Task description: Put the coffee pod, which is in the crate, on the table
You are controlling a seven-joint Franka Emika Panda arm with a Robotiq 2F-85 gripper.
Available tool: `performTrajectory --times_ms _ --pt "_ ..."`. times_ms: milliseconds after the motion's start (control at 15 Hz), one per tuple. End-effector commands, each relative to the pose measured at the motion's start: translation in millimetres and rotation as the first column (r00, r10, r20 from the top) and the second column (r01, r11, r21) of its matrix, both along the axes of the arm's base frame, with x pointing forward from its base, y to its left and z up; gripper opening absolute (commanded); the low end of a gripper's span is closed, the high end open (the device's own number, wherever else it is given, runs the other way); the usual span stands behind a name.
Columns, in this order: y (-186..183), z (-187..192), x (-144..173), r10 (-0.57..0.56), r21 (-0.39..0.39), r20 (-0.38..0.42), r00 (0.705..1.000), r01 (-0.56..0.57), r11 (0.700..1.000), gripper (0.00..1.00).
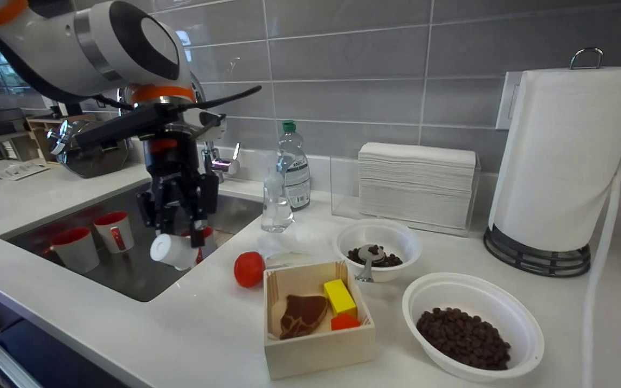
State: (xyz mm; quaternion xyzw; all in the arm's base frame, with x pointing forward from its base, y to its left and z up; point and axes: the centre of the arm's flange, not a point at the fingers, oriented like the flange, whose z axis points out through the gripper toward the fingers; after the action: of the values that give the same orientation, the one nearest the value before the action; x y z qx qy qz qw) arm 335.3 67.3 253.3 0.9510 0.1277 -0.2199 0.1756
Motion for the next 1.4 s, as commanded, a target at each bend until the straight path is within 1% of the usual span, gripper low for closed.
performTrajectory --times_ms 0,333,533,733,1000,1067,1133,1200,1333 --pt "-8.1 -23.6 27.3 0.093 -0.008 -0.053 0.994 -0.093 0.996 0.27" --pt "-12.7 -54.3 43.2 0.17 -0.005 -0.117 0.978 -0.172 0.985 0.27" --pt "-12.4 -71.6 47.4 0.188 -0.011 -0.162 0.969 -0.193 0.981 0.27" --pt "-10.7 -90.7 44.5 0.201 -0.007 -0.198 0.959 -0.207 0.978 0.27" --pt "-7.7 -104.5 42.6 0.215 -0.005 -0.234 0.948 -0.222 0.975 0.27" --pt "-7.1 -105.7 43.0 0.217 -0.008 -0.231 0.948 -0.225 0.974 0.77" --pt "-6.9 -106.6 43.5 0.221 -0.007 -0.232 0.947 -0.229 0.973 0.78" --pt "-7.0 -106.2 44.9 0.228 -0.003 -0.23 0.946 -0.235 0.972 0.85" --pt "-7.5 -101.6 47.8 0.212 -0.001 -0.217 0.953 -0.217 0.976 0.98"
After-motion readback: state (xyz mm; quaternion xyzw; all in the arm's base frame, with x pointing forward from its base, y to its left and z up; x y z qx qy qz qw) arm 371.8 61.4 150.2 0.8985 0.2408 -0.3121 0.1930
